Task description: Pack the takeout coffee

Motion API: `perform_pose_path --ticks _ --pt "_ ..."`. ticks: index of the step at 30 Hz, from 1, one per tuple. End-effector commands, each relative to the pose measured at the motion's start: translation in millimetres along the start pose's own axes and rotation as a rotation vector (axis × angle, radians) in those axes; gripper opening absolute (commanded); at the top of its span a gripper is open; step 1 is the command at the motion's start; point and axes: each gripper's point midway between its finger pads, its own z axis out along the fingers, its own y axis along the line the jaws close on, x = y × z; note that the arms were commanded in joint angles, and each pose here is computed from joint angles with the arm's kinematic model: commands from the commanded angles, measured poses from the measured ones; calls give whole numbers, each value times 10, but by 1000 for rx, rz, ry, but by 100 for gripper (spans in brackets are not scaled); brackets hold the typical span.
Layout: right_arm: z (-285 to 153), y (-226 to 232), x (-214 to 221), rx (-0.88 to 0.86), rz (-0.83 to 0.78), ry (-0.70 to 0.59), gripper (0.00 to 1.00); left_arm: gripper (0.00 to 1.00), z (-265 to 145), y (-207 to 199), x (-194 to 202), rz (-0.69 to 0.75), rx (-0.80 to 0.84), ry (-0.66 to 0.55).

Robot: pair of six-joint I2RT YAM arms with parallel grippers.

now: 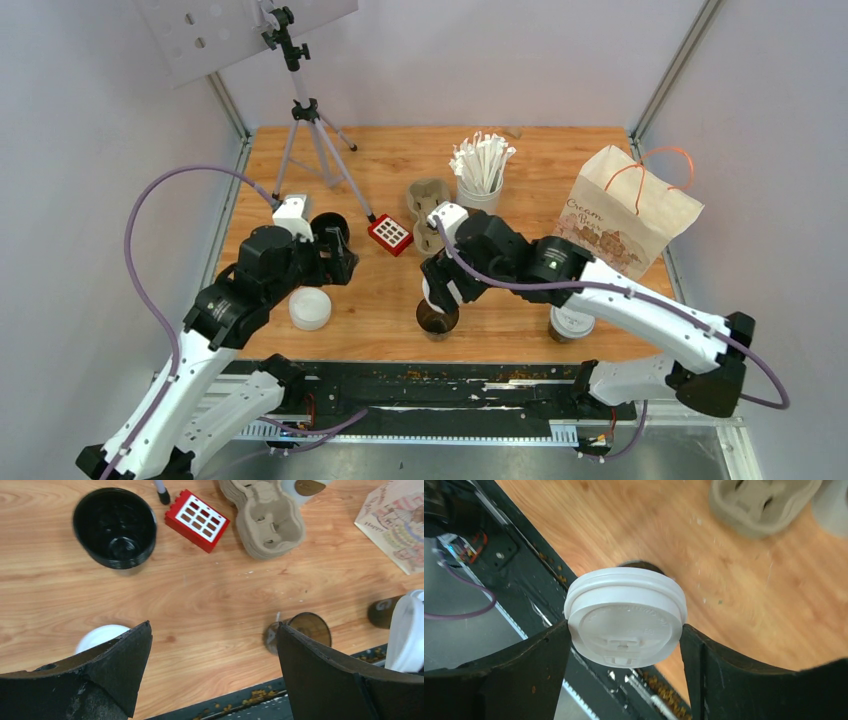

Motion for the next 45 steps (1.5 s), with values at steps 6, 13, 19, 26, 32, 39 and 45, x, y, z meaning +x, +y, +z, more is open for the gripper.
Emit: perform_pose_path --ticks 6,13,19,26,32,39,45 --pt "77 -8 573 131 162 399 77 100 -279 198 -196 130 -55 -133" --pt "354 18 595 137 122 498 79 100 -391 253 -252 113 -64 -210" --pt "576 68 724 94 108 578 81 100 -423 267 -232 108 -66 -209" --pt "690 53 726 90 103 603 82 100 -425 254 -220 96 -57 -209" --pt "756 3 832 93 100 650 82 100 -427 248 -228 99 -56 -208" --pt "826 -35 835 108 86 665 83 100 -414 261 -197 103 -58 -199" --pt "878 -47 826 110 75 672 84 100 -394 247 -182 99 -50 -195"
